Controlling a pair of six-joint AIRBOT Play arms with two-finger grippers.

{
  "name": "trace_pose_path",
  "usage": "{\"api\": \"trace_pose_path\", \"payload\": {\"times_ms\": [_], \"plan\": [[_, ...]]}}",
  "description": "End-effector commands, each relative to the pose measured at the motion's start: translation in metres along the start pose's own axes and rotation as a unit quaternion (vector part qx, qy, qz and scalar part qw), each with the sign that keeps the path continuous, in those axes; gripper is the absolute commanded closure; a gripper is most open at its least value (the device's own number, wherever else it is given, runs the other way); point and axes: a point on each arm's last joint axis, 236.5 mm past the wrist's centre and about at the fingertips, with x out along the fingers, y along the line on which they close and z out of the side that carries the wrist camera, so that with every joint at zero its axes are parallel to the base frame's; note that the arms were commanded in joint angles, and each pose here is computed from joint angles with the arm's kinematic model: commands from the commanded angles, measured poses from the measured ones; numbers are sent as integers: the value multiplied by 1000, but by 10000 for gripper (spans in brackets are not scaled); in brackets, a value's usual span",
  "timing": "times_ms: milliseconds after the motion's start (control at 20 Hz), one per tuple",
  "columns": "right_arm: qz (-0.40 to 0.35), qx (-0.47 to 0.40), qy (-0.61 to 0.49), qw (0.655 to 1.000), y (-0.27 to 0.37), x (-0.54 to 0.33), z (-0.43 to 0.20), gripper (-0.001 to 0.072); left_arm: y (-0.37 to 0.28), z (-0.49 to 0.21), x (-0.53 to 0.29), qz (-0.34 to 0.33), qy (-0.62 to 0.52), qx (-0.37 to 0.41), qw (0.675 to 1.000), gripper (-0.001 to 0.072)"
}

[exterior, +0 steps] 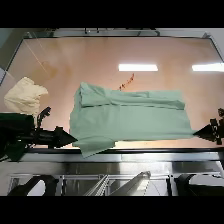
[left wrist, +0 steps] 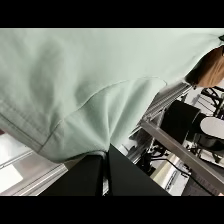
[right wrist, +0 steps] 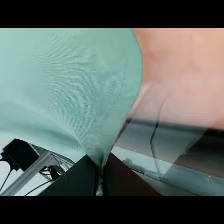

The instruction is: Fold the shirts.

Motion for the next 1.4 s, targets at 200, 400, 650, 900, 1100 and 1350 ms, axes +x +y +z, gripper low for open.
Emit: {"api": "trace_pose_path", "payload": {"times_ms": [200, 400, 650, 900, 1100, 1350], "plan": [[110, -59, -87, 988, 69, -16, 27, 692, -16, 32, -44, 25, -50, 38, 998, 693], [155, -143, -185, 960, 128, -22, 80, 692, -30, 100, -70, 32, -62, 57, 996, 693], [88, -174, -252, 948, 138, 18, 144, 692, -35, 193, -54, 38, -25, 90, 995, 693], [61, -151, -237, 958, 108, 62, 170, 692, -16, 276, -36, 39, -16, 95, 995, 693], [53, -158, -231, 959, 97, 72, 174, 692, 9, 291, -10, 35, 25, 89, 995, 694], [56, -164, -225, 959, 99, 73, 171, 692, 18, 291, 12, 25, 67, 87, 994, 678]]}}
